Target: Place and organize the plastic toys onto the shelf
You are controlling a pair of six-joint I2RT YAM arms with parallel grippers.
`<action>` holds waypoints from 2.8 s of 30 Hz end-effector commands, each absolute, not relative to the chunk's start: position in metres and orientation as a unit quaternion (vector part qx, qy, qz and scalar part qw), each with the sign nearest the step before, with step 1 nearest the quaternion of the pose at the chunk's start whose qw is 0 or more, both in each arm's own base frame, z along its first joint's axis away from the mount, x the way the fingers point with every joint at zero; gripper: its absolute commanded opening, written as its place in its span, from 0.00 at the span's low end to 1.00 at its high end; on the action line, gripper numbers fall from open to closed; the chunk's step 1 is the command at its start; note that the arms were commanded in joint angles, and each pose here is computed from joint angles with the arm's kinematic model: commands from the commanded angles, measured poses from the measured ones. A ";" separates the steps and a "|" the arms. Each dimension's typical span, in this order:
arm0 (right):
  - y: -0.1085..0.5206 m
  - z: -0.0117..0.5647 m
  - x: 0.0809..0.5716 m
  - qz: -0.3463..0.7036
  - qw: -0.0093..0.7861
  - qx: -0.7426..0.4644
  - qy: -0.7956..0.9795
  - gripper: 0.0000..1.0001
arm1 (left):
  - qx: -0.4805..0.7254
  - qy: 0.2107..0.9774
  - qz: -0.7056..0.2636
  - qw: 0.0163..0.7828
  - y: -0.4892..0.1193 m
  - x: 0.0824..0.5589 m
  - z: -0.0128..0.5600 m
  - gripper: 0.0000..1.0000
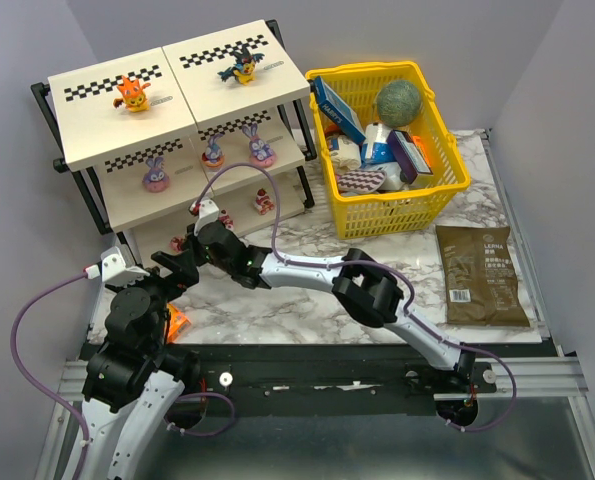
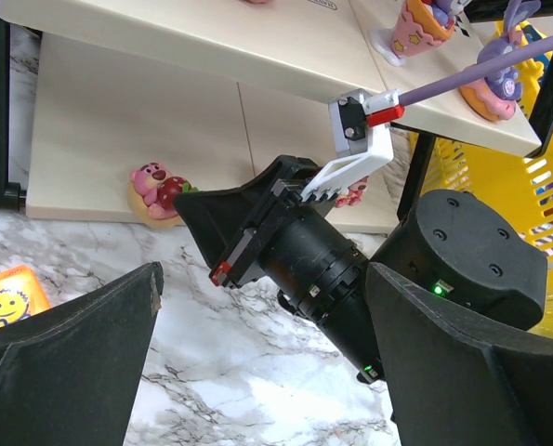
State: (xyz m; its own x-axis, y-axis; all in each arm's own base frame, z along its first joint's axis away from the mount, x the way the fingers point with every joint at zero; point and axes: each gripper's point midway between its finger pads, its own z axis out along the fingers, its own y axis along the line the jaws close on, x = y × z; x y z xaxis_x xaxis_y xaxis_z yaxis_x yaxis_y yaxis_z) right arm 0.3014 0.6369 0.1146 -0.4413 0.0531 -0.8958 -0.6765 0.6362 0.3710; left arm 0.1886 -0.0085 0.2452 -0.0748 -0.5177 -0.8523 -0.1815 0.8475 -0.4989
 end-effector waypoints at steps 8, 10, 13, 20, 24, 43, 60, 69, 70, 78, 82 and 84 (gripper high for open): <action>0.638 0.090 0.296 0.396 0.450 -0.226 0.768 0.01 | -0.257 0.711 -0.125 0.643 -0.002 0.187 0.250 0.99; 0.638 0.090 0.297 0.399 0.448 -0.228 0.767 0.01 | -0.257 0.711 -0.125 0.642 -0.002 0.187 0.249 0.99; 0.637 0.092 0.299 0.406 0.445 -0.232 0.764 0.01 | -0.257 0.710 -0.126 0.643 -0.002 0.187 0.250 0.99; 0.636 0.090 0.304 0.418 0.424 -0.219 0.773 0.01 | -0.258 0.710 -0.125 0.643 -0.001 0.187 0.250 0.99; 0.636 0.090 0.311 0.416 0.421 -0.212 0.778 0.01 | -0.258 0.710 -0.125 0.643 -0.001 0.187 0.250 0.99; 0.616 0.133 0.302 0.501 0.451 -0.141 0.725 0.01 | -0.261 0.708 -0.122 0.645 0.000 0.187 0.250 0.99; 0.586 0.146 0.300 0.562 0.293 0.022 0.773 0.01 | -0.272 0.685 -0.093 0.669 0.021 0.170 0.273 0.99; 0.621 0.120 0.306 0.581 0.175 0.128 0.785 0.01 | -0.271 0.685 -0.080 0.671 0.025 0.170 0.278 0.99; 0.622 0.117 0.305 0.580 0.168 0.137 0.785 0.01 | -0.270 0.687 -0.079 0.670 0.025 0.171 0.277 0.99; 0.621 0.106 0.301 0.572 0.143 0.196 0.784 0.01 | -0.263 0.690 -0.078 0.670 0.022 0.175 0.279 0.99; 0.621 0.102 0.294 0.568 0.135 0.212 0.784 0.01 | -0.260 0.693 -0.075 0.668 0.021 0.178 0.275 0.99; 0.621 0.096 0.291 0.562 0.123 0.225 0.786 0.01 | -0.261 0.694 -0.075 0.667 0.021 0.178 0.272 0.99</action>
